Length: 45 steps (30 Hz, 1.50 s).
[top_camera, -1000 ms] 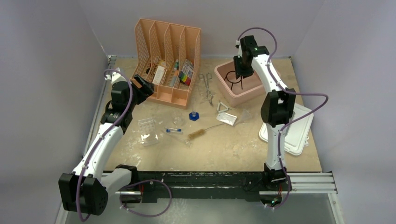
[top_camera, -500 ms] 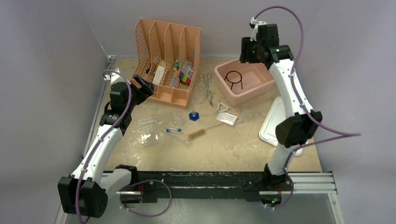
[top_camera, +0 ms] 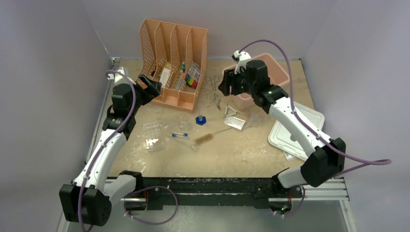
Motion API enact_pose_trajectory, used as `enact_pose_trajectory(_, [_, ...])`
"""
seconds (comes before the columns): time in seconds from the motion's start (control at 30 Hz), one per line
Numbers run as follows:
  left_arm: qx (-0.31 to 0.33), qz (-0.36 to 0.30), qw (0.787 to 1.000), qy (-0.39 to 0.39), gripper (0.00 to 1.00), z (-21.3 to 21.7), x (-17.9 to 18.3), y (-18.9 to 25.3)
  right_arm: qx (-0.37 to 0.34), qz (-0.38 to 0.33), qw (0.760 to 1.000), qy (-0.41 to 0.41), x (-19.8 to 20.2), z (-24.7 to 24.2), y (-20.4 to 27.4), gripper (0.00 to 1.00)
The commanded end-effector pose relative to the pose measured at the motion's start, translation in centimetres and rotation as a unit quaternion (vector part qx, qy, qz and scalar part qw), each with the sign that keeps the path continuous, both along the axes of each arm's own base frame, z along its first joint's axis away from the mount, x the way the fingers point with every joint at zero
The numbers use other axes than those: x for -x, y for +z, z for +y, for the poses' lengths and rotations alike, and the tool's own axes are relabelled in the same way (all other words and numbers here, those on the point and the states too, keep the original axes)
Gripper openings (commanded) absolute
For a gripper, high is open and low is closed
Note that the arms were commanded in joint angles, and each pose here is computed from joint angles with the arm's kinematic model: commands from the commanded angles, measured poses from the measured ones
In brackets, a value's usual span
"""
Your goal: Organize the chemistry lab equipment
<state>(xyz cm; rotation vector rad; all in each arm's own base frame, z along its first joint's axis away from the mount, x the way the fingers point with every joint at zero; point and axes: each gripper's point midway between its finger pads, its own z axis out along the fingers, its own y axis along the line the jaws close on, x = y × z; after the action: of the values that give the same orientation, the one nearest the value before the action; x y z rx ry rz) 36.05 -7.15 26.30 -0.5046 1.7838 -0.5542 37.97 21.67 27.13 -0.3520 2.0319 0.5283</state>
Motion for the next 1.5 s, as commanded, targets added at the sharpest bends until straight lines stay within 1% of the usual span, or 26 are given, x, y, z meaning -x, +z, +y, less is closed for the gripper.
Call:
enact_pose_trajectory(0.0, [0.002, -0.048, 0.999, -0.013, 0.85, -0.4, -0.7, 3.2, -0.071, 0.014, 0.997, 0.019, 0.5, 3.6, -1.5, 0.61])
enact_pose_trajectory(0.1, [0.002, -0.041, 0.999, -0.008, 0.85, -0.3, -0.7, 2.7, -0.065, 0.033, 0.996, 0.042, 1.7, 5.9, -4.4, 0.61])
enact_pose_trajectory(0.2, [0.001, -0.034, 0.999, -0.008, 0.85, -0.2, -0.4, 2.4, -0.049, 0.019, 0.997, 0.054, 2.2, 7.9, -6.5, 0.63])
enact_pose_trajectory(0.23, [-0.002, -0.033, 0.999, 0.004, 0.85, 0.2, -0.5, 2.4, -0.045, 0.013, 0.997, 0.056, 2.3, 8.4, -7.0, 0.63])
enact_pose_trajectory(0.37, [-0.005, -0.028, 1.000, 0.005, 0.85, 0.3, -0.2, 2.1, -0.021, -0.018, 0.998, 0.056, 2.1, 9.4, -8.7, 0.63])
enact_pose_trajectory(0.63, [-0.009, -0.027, 1.000, 0.005, 0.85, 0.4, 0.2, 2.3, -0.028, -0.075, 0.994, 0.080, 2.5, 10.9, -10.0, 0.62])
enact_pose_trajectory(0.87, [-0.009, -0.027, 1.000, 0.001, 0.84, 0.3, 0.3, 2.3, -0.015, -0.117, 0.987, 0.109, 2.0, 13.4, -10.7, 0.56])
enact_pose_trajectory(0.97, [-0.008, -0.026, 1.000, -0.001, 0.84, 0.2, 0.5, 2.2, -0.014, -0.126, 0.986, 0.106, 1.7, 13.8, -10.5, 0.50])
enact_pose_trajectory(1.07, [-0.009, -0.025, 1.000, -0.008, 0.84, -0.1, 0.7, 2.2, -0.011, -0.132, 0.987, 0.086, 1.2, 13.3, -10.1, 0.36])
enact_pose_trajectory(1.13, [-0.010, -0.026, 1.000, -0.011, 0.84, -0.2, 0.8, 2.1, -0.005, -0.133, 0.989, 0.064, 0.8, 12.5, -9.8, 0.30])
enact_pose_trajectory(1.27, [-0.009, -0.028, 0.999, -0.037, 0.84, -1.4, 1.0, 1.9, -0.006, -0.123, 0.990, 0.074, 1.8, 12.2, -8.8, 0.24])
enact_pose_trajectory(1.37, [-0.007, -0.033, 0.998, -0.060, 0.83, -2.4, 1.0, 1.8, -0.003, -0.120, 0.990, 0.077, 2.2, 11.8, -7.3, 0.20])
enact_pose_trajectory(1.47, [-0.005, -0.035, 0.995, -0.095, 0.82, -4.3, 1.1, 1.5, 0.006, -0.105, 0.990, 0.091, 2.8, 11.2, -6.3, 0.19])
